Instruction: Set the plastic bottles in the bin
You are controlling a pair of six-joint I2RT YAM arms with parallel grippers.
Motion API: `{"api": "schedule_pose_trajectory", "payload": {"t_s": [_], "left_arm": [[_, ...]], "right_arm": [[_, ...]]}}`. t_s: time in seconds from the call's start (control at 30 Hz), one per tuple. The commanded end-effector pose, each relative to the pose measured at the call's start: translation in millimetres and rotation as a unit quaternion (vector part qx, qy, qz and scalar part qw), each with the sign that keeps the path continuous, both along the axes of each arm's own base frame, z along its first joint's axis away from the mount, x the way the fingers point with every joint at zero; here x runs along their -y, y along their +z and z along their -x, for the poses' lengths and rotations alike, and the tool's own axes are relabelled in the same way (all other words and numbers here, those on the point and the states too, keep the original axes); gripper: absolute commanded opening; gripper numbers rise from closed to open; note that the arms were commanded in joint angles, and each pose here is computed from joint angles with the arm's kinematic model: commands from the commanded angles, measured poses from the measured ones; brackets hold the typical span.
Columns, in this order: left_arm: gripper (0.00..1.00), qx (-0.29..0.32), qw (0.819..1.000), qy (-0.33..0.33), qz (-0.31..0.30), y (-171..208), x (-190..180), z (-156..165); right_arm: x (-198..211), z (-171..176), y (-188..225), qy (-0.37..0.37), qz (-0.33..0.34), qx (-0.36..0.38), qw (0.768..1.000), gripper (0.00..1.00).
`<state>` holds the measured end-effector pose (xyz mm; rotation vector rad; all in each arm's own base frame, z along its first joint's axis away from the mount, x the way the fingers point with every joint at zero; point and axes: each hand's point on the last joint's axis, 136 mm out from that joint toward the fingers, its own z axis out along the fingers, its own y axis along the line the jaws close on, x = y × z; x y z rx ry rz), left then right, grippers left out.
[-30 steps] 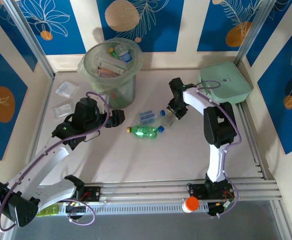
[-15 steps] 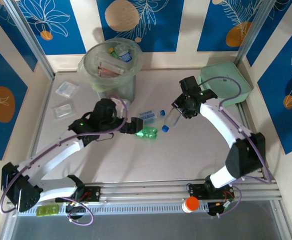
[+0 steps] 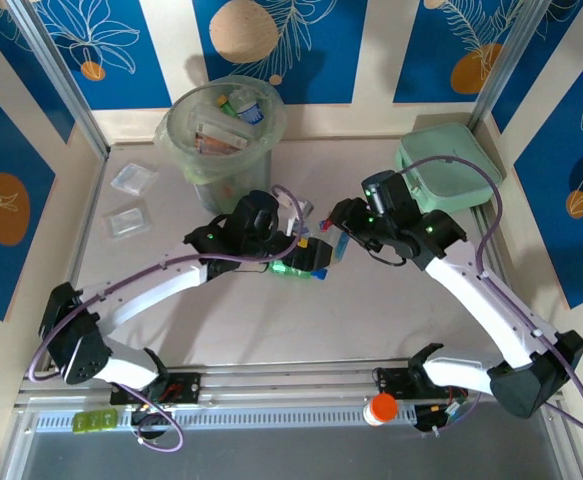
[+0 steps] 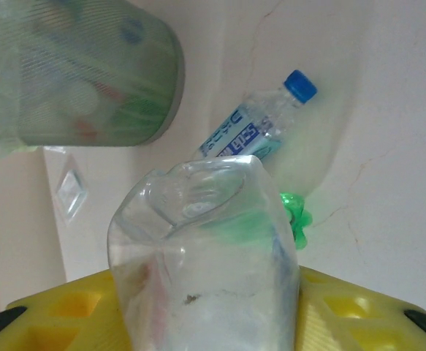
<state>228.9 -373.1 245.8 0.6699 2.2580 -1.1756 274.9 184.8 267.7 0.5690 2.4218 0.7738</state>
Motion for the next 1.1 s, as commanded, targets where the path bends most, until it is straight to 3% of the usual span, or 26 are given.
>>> {"api": "schedule_pose_trajectory", "payload": {"t_s": [0.0, 0.23, 0.53, 0.63, 0.77, 1.07], "left_arm": [[0.92, 0.022, 0.999, -0.018, 0.024, 17, 12, 1], [0.71, 0.015, 0.997, -0.042, 0.055, 25, 28, 7], [0.53, 0.007, 0.996, -0.061, 0.067, 25, 37, 15], [0.51, 0.014, 0.997, -0.055, 0.061, 28, 34, 13], [0.51, 0.017, 0.997, -0.043, 0.058, 31, 30, 9], [0.44, 0.038, 0.995, 0.077, 0.043, 65, -16, -50]], "right_arm": [[-6, 11, 0, 0.014, -0.010, -0.004, 1.000, 0.49], [-10, 19, 0, 0.019, -0.028, 0.000, 0.999, 0.50], [-8, 21, -2, 0.012, -0.041, -0.002, 0.999, 0.52], [-5, 22, 0, 0.011, -0.044, 0.005, 0.999, 0.64], [6, 23, 5, 0.001, -0.044, 0.019, 0.999, 0.99], [60, 36, 55, -0.028, -0.024, 0.103, 0.994, 1.00]]}}
